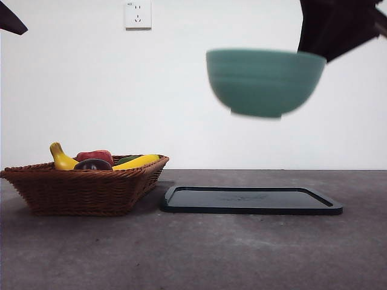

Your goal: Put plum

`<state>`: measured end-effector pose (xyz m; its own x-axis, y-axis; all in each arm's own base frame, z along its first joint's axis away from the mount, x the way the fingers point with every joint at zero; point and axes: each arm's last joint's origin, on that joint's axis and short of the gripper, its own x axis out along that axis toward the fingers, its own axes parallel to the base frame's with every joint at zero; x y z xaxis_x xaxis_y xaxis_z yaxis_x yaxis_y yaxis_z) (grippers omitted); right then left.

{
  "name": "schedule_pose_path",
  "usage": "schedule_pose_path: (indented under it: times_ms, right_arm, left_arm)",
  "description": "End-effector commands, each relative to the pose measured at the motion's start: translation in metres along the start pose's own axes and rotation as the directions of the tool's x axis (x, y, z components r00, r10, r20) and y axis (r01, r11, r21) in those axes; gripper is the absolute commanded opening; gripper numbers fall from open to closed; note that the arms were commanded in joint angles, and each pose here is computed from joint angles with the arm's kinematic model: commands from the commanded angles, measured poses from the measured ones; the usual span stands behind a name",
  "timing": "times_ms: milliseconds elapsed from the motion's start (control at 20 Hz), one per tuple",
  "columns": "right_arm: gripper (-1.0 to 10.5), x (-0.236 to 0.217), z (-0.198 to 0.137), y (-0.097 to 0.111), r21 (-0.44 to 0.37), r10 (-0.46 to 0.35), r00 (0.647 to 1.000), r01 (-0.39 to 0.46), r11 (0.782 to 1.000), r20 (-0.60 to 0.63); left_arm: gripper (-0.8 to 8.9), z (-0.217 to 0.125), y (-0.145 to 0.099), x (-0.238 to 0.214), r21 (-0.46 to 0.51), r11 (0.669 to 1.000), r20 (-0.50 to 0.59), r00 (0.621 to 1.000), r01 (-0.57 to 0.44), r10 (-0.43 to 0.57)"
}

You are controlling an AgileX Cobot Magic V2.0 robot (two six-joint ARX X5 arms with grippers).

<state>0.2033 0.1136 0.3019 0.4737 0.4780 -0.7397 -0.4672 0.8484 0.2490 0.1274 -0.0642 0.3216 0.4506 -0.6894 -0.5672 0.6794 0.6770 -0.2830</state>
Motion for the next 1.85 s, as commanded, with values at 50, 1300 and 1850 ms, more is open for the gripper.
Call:
schedule_pose_path:
  times_ms: [50,1300,1850]
  right_arm:
    - [0.1,0.017,-0.011,0.004,0.005,0.017,1.0,-0.017,1.0,-0.023]
    - [1.6,0.101,-0.062,0.001,0.009,-0.042,0.981,0.044,0.999,-0.19]
    - [1.7,-0.001,-0.031,0.021,-0.027,0.039,0.995,-0.036,0.999,0.093]
  left_arm:
    - [3.74,0.005,-0.002,-0.002,0.019,1.0,0.019,1.0,0.008,-0.009]
    - [3.74,0.005,-0.002,-0.002,0.019,1.0,0.019,1.0,0.008,-0.009]
    - [3.74,0.005,-0.002,-0.002,0.019,1.0,0.019,1.0,0.008,-0.008]
